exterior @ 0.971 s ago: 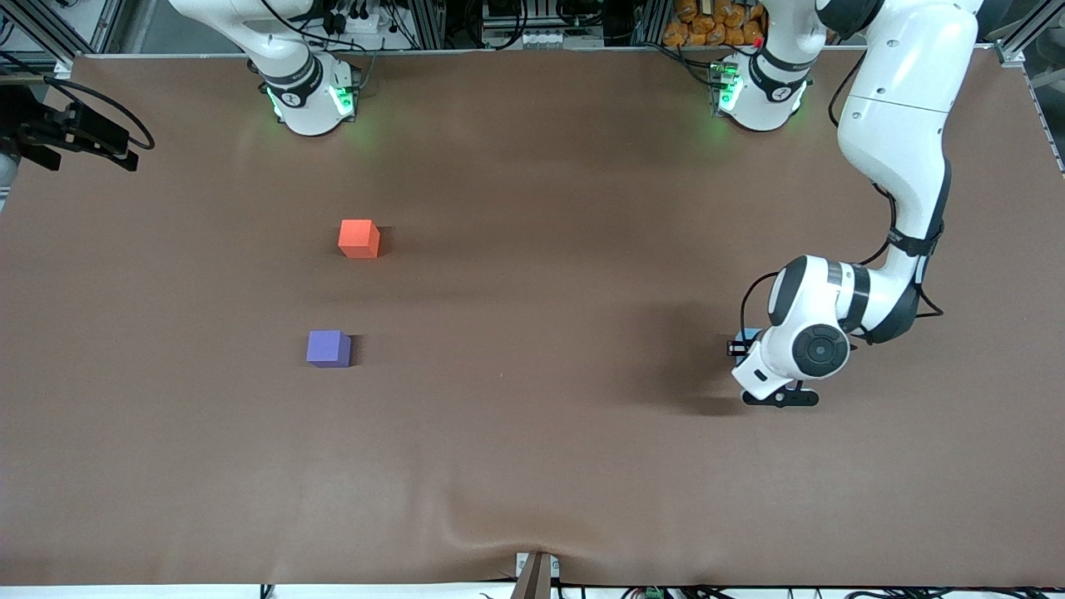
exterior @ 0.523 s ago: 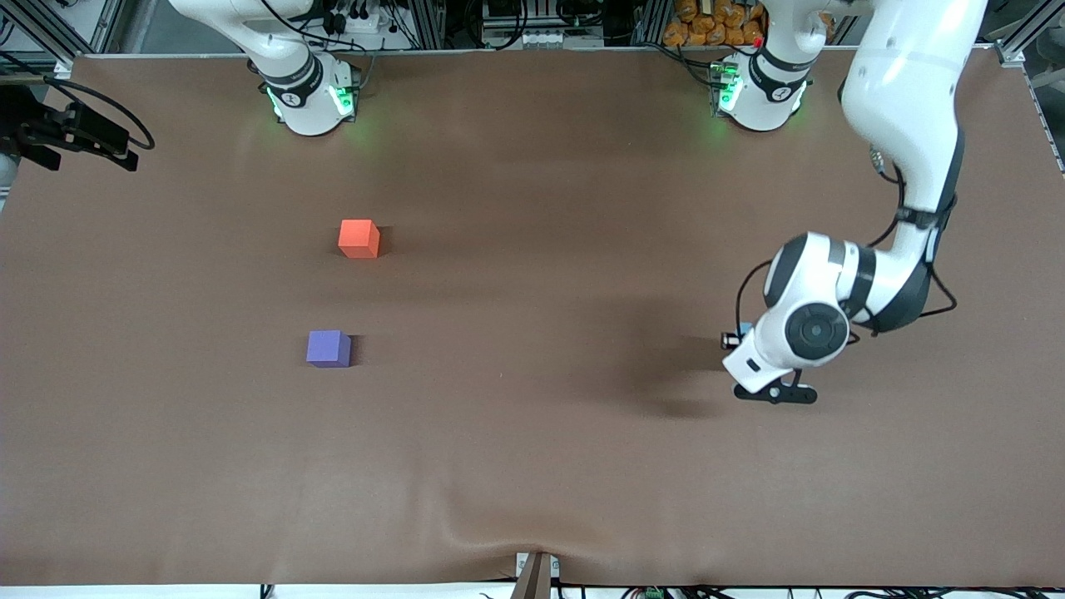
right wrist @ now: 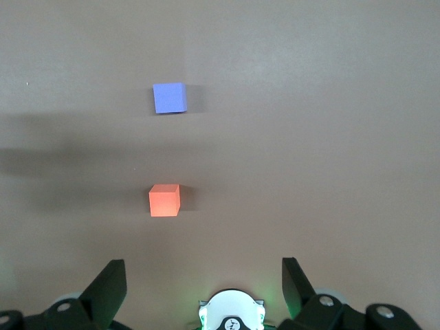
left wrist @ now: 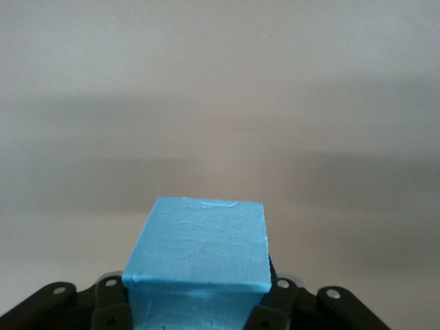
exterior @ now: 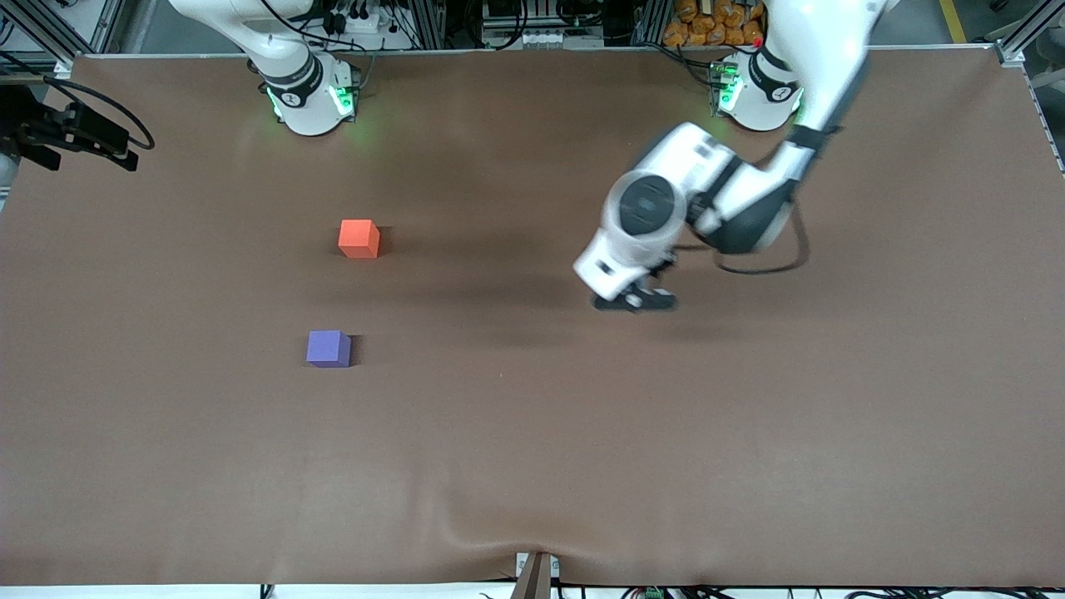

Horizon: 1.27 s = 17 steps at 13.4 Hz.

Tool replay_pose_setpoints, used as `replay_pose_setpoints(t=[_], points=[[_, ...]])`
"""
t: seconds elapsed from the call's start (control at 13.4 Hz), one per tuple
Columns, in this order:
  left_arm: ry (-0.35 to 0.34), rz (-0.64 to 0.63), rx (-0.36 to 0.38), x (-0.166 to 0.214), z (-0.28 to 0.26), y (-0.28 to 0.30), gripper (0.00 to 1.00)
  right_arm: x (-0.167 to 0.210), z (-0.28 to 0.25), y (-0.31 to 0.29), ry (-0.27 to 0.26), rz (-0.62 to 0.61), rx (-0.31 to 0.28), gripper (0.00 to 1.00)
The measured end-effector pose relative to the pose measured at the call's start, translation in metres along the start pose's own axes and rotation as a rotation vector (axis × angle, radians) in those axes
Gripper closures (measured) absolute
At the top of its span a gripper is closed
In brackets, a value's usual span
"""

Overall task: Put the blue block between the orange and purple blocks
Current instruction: 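Carry the blue block with the left gripper toward the table middle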

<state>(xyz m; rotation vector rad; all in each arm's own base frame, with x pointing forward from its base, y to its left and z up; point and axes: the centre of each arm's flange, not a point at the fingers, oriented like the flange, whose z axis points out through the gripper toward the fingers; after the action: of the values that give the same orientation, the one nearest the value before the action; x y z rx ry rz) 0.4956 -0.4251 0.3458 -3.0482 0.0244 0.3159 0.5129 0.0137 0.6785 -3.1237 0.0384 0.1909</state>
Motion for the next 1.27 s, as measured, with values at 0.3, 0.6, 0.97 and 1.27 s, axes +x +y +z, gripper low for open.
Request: replay_pose_setpoints(t=[0.3,0.6,0.97,1.27], points=[[-0.024,-0.057,-0.018,-0.036,0.028,0.083,0.39,0.0,0.0,0.0,0.0,0.0,0.0,0.0],[-0.003,-0.129,-0.103,-0.03,0.05,0.116,0.39,0.0,0.0,0.0,0.0,0.001,0.0,0.0],[0.041,-0.097,-0.109,-0.055,0.096,0.162,0.39,0.0,0.0,0.001,-0.001,0.002,0.001,0.0],[0.11,-0.044,-0.016,-0.08,0.146,0.19,0.32,0.001,0.0,0.007,-0.002,0.013,0.01,0.0]])
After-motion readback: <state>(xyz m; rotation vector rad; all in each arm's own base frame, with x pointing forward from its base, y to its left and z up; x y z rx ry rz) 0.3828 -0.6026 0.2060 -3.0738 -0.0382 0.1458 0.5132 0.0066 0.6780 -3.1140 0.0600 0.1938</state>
